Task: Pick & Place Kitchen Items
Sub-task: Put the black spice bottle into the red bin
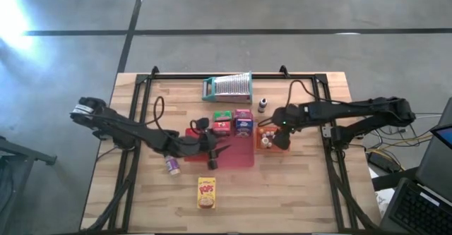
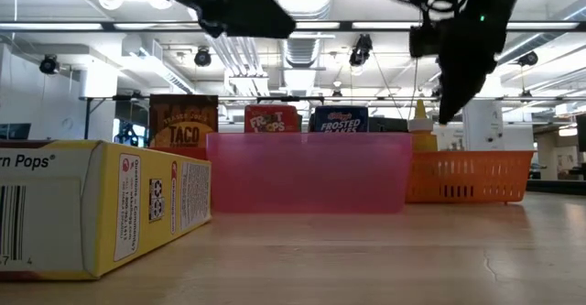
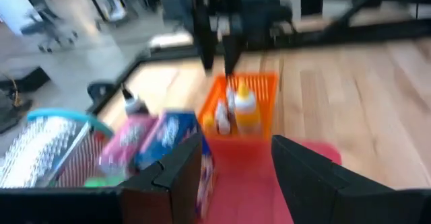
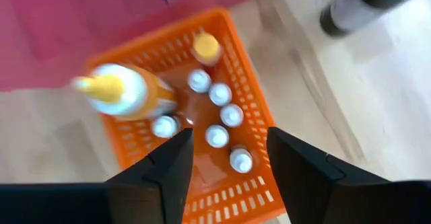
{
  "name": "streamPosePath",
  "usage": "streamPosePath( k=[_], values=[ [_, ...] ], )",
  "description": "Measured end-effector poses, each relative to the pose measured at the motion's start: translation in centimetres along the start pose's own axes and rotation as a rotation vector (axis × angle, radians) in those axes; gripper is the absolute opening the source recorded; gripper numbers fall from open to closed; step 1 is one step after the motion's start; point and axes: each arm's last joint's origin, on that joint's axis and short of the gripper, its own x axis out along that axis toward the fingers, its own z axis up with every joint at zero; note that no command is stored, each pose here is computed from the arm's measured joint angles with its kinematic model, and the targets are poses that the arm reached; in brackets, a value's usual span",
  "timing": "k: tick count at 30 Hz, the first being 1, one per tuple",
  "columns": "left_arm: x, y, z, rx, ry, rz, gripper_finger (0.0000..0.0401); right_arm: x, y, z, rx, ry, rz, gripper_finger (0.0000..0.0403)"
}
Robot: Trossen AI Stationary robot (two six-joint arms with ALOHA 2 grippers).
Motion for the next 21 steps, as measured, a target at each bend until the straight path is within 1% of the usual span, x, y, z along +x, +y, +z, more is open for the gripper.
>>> streamPosePath(
  k=[1,3,5,7,9,11,13,15,17,19,21],
  values=[
    [-0.3,0.0,0.0,0.008,0.033,-0.004,0.0186,-0.5,0.1,0.0,-0.004,-0.019,0.011,0.0179],
    [-1.1,0.3,0.6,-0.011,0.105,-0.008,0.0186,-1.4,0.3,0.1,-0.014,-0.057,0.029,0.017],
    [-2.4,0.6,1.1,-0.037,0.211,-0.003,0.0186,-2.3,0.6,0.0,-0.032,-0.096,0.03,0.0159],
    [-3.8,1.1,1.5,-0.085,0.32,0.015,0.0186,-3.1,0.7,0.0,-0.054,-0.139,0.012,0.0148],
    [-5.2,1.6,1.4,-0.177,0.418,0.058,0.0186,-4.0,0.9,0.2,-0.078,-0.193,-0.012,0.0137],
    [-6.7,2.2,1.3,-0.27,0.474,0.13,0.0186,-4.8,1.2,0.3,-0.107,-0.243,-0.047,0.0125],
    [-8.3,3.0,0.8,-0.34,0.513,0.247,0.0186,-5.6,1.5,0.5,-0.129,-0.296,-0.075,0.0113],
    [-9.8,3.9,0.4,-0.422,0.505,0.375,0.0186,-6.2,1.7,0.6,-0.152,-0.326,-0.092,0.0101],
    [-11.1,4.7,-0.2,-0.495,0.498,0.469,0.0186,-6.6,1.8,0.7,-0.17,-0.346,-0.088,0.009],
    [-11.9,5.3,-0.5,-0.563,0.503,0.517,0.0186,-6.8,1.8,0.7,-0.174,-0.35,-0.085,0.0078],
    [-12.6,5.8,-0.8,-0.597,0.544,0.53,0.0187,-6.9,1.8,0.7,-0.18,-0.35,-0.084,0.0069]
  ],
)
